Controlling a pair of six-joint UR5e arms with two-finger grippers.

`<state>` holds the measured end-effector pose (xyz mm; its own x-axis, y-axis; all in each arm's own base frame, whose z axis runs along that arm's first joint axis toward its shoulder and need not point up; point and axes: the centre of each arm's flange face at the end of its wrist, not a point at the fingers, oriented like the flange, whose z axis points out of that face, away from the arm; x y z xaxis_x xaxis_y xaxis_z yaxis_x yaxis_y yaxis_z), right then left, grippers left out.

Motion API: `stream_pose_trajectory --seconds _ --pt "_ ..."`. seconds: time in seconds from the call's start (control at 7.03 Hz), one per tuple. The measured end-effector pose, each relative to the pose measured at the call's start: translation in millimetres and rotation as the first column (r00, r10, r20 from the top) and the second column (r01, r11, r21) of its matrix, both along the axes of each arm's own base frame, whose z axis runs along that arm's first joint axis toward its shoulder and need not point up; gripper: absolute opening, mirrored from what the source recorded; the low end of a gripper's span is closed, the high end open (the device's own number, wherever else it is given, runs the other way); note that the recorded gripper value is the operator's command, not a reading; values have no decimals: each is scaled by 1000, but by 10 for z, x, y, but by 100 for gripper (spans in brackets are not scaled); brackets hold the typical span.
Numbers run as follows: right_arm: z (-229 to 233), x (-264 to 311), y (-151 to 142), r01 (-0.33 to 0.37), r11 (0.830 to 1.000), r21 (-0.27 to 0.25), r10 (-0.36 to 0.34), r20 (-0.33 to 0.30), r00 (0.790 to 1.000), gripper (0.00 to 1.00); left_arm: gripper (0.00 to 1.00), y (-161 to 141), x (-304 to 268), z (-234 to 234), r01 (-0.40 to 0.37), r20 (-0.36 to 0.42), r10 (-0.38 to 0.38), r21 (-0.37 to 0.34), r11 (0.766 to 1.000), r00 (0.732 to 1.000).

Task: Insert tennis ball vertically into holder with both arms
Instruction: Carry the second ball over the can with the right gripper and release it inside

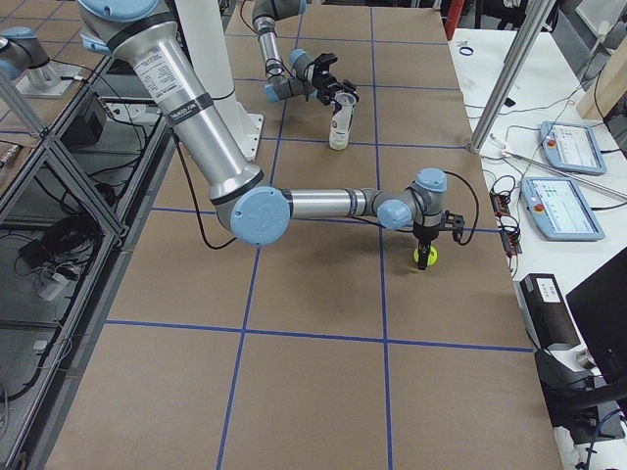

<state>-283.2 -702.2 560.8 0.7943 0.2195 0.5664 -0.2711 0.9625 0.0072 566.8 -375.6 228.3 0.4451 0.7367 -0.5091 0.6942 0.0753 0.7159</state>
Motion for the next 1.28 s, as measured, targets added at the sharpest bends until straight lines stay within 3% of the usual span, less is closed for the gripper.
stream_pose_trajectory --seconds 0.43,0.85,1.14,1.28 --pt "-108 26 -30 -7 1000 15 7 12 1000 0 91 0 -1 4 1 1 -1 0 1000 1000" --pt "-568 125 146 -16 999 42 13 73 997 0 91 18 -35 -78 2 -14 -2 7 1000 1000" --pt "-1288 91 363 -51 998 -25 55 176 983 0 91 16 -42 -63 2 -13 -2 7 1000 1000" --pt "-1822 -29 626 -64 995 -73 79 225 971 0 91 18 -39 -56 2 -12 -2 6 1000 1000"
